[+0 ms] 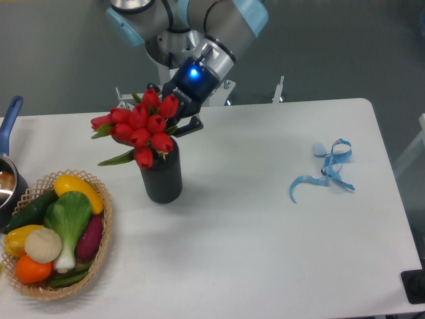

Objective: Pick up the flowers from the vase
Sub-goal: 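Lift the tulip bouquet straight up out of the black vase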

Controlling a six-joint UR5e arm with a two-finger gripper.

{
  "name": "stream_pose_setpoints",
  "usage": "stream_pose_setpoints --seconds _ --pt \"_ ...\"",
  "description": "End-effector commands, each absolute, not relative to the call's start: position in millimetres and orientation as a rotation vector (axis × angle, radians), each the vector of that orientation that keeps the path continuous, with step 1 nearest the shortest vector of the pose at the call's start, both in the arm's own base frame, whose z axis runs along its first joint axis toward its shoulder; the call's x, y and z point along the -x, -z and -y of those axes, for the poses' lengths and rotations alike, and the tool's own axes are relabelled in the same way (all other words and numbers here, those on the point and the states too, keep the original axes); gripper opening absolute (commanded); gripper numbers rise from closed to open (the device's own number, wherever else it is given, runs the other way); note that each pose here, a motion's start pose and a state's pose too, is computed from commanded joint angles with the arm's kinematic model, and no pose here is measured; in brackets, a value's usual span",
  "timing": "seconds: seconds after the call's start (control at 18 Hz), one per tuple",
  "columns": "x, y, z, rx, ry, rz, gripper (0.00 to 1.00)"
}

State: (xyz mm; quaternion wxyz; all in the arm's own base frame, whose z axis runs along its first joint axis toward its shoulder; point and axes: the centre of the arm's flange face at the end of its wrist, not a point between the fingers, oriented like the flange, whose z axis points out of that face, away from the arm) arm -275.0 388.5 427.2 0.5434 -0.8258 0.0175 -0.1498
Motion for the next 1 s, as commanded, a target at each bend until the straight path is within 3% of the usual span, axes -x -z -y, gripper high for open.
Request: stream_pose_setpoints --seconds 0.33,0.78,0.94,1.0 --pt "279 -435 -385 1.901 0.424 0.01 0.0" --pt "311 -487 -369 1.823 0.439 0.125 0.0" --pt "330 -499 -354 1.803 0.372 0.126 0.01" --pt "339 -504 -347 1.803 0.319 0.109 0.06"
